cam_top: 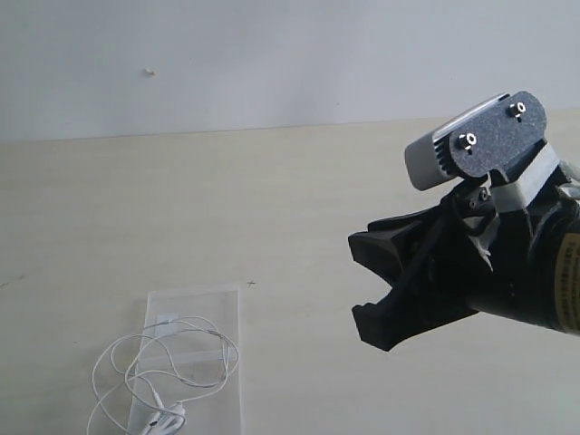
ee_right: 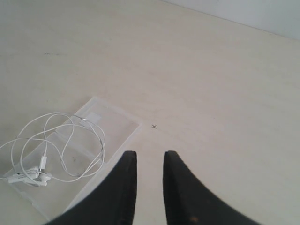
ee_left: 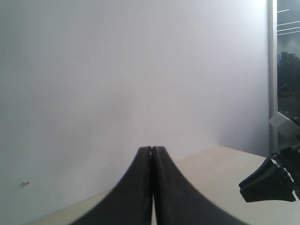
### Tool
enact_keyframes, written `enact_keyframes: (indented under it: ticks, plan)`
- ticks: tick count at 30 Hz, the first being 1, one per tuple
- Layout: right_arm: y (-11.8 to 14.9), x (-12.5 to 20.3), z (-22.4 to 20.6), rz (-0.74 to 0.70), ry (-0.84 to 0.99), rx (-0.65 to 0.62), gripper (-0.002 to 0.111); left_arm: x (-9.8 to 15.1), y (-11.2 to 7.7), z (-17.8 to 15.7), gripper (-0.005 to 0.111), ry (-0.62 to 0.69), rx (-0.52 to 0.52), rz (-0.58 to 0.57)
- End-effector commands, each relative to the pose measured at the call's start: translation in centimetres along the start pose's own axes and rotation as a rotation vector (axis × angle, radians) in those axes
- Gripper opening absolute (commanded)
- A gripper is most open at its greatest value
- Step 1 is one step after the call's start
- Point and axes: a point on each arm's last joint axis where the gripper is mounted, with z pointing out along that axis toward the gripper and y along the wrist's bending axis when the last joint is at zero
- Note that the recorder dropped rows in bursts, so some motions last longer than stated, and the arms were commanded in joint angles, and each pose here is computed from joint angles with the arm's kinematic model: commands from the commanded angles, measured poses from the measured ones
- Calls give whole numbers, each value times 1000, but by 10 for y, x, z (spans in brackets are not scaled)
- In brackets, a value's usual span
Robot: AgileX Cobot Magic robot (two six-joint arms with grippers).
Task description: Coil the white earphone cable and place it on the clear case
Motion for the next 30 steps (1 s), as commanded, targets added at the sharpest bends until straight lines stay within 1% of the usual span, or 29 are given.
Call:
enact_keyframes:
  ticks: [1,5,9,11,16,30]
  plan:
    - [-1,1,0,-3,1,1,21,15,6,3,0,27,-30,-42]
    - [-1,1,0,-1,1,-2,21,35,14,7,0,52,-91,-90]
    - [0,1,0,-1,1,-6,21,53,25,9,0,53,-189,-111]
    - [0,1,0,-1,1,-8,21,59,28,9,0,58,-212,-117]
    - [0,1,0,-1,0,-14,21,71,30,9,0,86,-227,-129]
    - [0,1,0,-3,0,-14,21,109,41,7,0,148,-330,-155]
